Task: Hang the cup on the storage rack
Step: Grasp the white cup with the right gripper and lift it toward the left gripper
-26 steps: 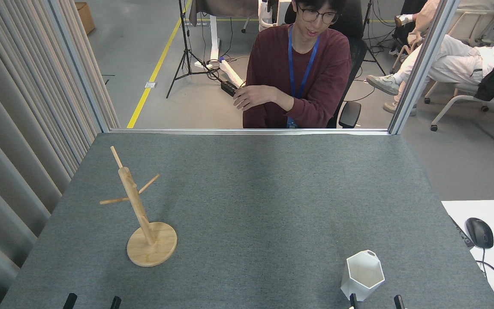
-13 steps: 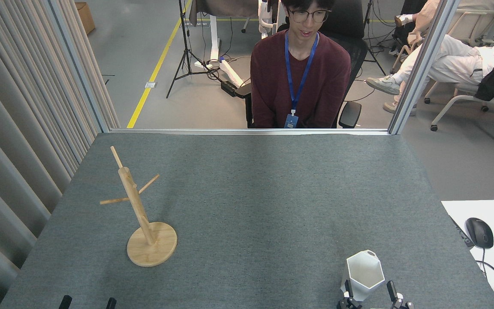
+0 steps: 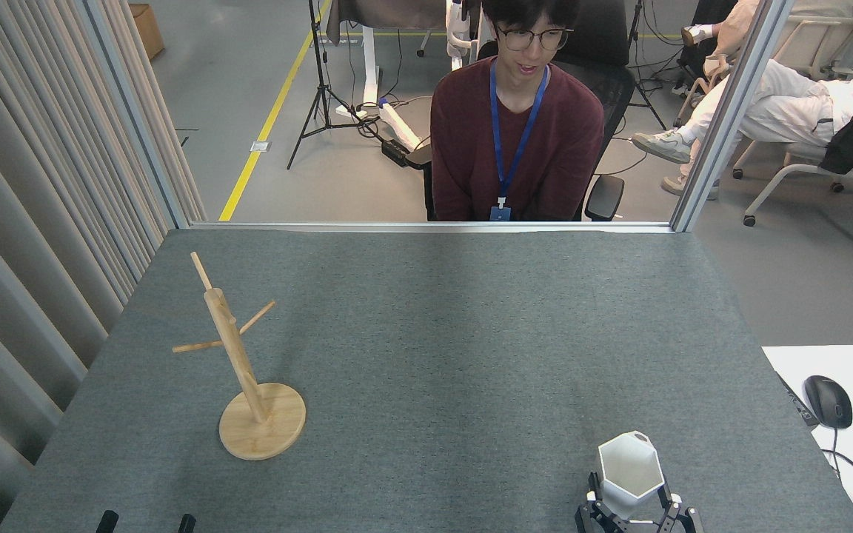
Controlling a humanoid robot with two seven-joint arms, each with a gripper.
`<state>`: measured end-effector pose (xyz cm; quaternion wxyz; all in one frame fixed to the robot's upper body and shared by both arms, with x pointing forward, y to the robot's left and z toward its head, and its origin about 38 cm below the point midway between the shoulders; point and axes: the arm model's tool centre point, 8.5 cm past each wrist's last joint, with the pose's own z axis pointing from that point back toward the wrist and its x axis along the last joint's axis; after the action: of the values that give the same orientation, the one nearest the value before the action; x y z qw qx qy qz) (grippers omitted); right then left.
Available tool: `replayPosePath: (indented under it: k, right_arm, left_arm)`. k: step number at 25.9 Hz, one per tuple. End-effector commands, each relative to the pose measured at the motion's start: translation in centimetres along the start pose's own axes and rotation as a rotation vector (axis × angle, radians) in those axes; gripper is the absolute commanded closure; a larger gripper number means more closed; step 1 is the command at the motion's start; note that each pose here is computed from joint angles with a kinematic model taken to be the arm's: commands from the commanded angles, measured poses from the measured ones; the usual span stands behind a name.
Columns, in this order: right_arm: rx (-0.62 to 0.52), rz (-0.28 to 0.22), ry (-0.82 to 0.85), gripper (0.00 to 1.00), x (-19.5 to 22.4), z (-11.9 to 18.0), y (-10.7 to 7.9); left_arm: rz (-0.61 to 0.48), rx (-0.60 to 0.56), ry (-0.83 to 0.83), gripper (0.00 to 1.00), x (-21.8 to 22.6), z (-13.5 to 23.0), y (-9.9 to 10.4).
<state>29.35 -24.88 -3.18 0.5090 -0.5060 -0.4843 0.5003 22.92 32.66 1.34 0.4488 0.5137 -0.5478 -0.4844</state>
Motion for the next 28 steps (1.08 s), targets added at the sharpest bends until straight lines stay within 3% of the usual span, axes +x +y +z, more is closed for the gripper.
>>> replayPosePath:
  k: [1,4,7,9,12,16,22,28]
  right_arm:
    - [-0.006,-0.003,0.002,0.40,0.0,0.0,0.0]
    - [-0.046,-0.014,0.007,0.41,0.2,-0.5,-1.1]
    - [-0.122,-0.017,0.001,0.41,0.5,-1.2,-3.7]
    - [-0.198,-0.020,-0.018,0.40,1.3,-2.4,-6.3]
    - [-0.253,-0.042,-0.119,0.40,6.4,-3.5,-8.3]
    - [-0.313,0.024,-0.269,0.40,13.4,-3.8,-10.3]
    - [-0.346,0.048,-0.423,0.40,21.0,-1.9,-11.3]
    - [-0.344,0.054,-0.503,0.40,24.7,0.2,-10.9]
  left_arm:
    - [-0.001,0.007,-0.006,0.00,0.0,-0.1,0.2]
    - [0.001,0.039,-0.011,0.00,0.1,-0.5,0.6]
    - [0.008,0.045,-0.047,0.00,1.3,-1.3,0.4]
    - [0.033,0.059,-0.147,0.00,4.9,-3.2,0.3]
    - [-0.009,0.058,-0.277,0.00,9.2,-4.8,0.1]
    - [-0.028,0.057,-0.425,0.00,14.6,-5.5,-0.2]
    - [-0.054,0.046,-0.500,0.00,18.0,-5.2,-0.7]
    - [-0.057,0.046,-0.523,0.00,18.9,-4.9,-0.6]
